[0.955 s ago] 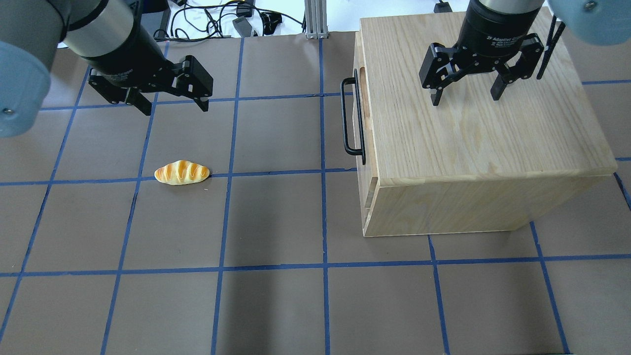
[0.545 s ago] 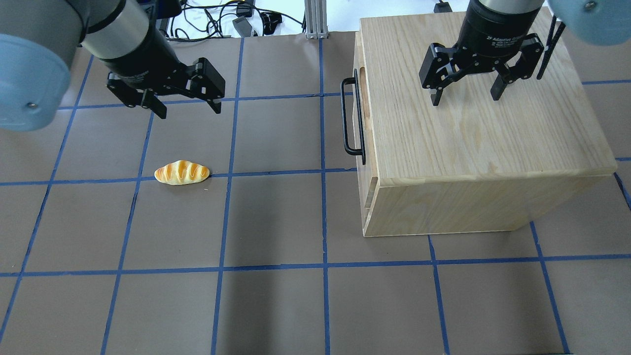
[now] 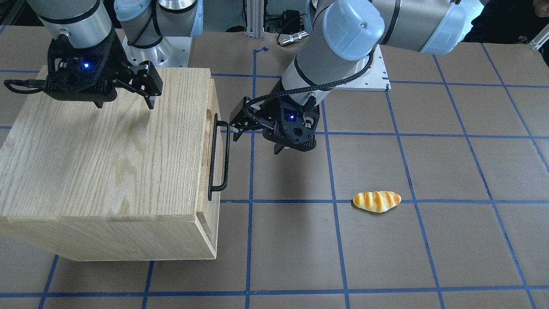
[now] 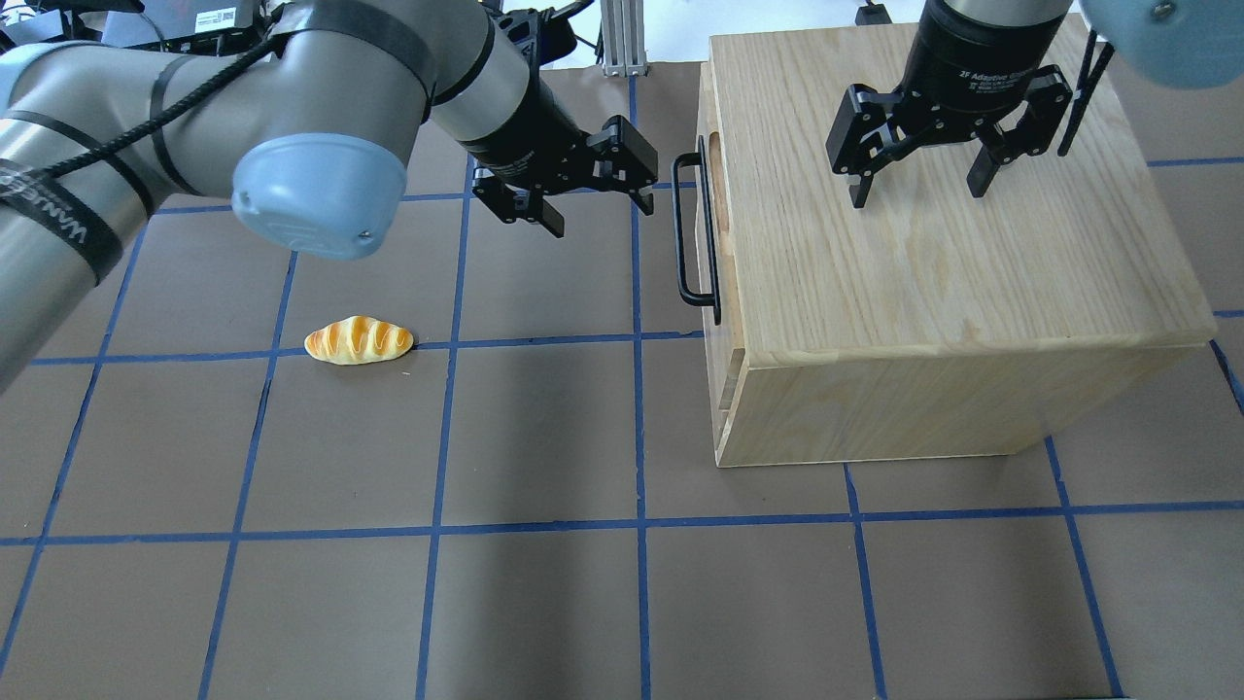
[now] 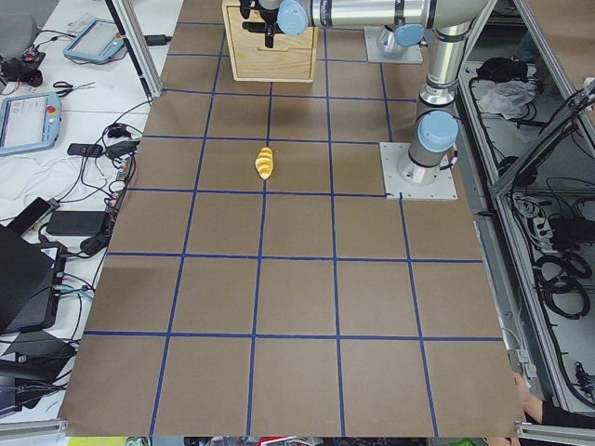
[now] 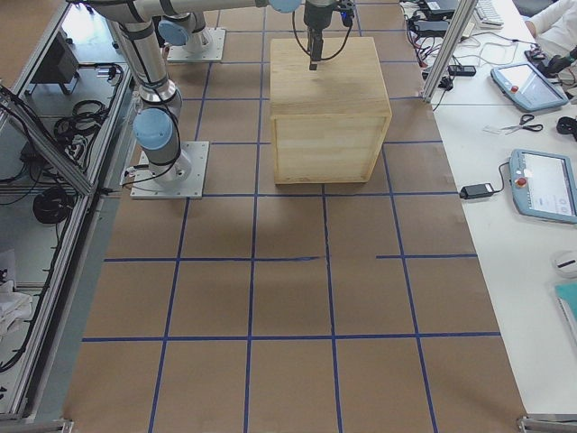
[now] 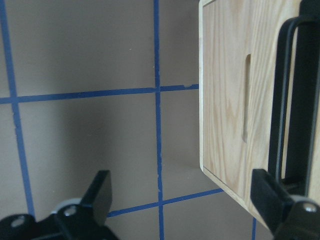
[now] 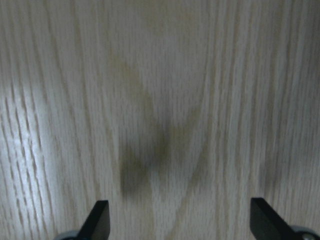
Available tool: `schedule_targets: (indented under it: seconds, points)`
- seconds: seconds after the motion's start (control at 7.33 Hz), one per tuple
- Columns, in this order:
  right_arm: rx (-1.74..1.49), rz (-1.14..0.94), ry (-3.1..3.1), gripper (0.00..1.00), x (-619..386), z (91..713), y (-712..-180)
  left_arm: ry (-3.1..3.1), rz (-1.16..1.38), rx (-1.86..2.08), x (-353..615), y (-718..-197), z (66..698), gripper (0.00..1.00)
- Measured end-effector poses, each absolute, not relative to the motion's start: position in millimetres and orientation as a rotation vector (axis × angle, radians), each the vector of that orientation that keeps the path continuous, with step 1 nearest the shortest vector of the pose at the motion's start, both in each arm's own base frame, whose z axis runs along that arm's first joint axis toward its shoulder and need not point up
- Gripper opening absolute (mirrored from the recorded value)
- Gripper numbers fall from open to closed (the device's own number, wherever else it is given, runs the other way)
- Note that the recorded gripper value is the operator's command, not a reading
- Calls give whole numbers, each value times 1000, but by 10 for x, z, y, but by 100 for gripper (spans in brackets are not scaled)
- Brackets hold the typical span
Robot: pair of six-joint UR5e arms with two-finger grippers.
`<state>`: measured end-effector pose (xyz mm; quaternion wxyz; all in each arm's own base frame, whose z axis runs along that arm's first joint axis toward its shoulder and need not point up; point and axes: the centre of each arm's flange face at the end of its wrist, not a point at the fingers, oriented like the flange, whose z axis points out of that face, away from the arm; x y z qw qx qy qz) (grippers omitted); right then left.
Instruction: Open upper drawer
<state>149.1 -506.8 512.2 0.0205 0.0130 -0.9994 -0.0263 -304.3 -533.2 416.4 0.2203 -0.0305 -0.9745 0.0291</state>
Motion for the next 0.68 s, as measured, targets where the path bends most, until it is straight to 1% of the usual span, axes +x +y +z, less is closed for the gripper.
schedule_targets:
  seconds: [0.68]
  points:
    - [39,-81,-3099,100,1492,5125,-5069,-2688,51,-120,-3235,-5521,3675,100]
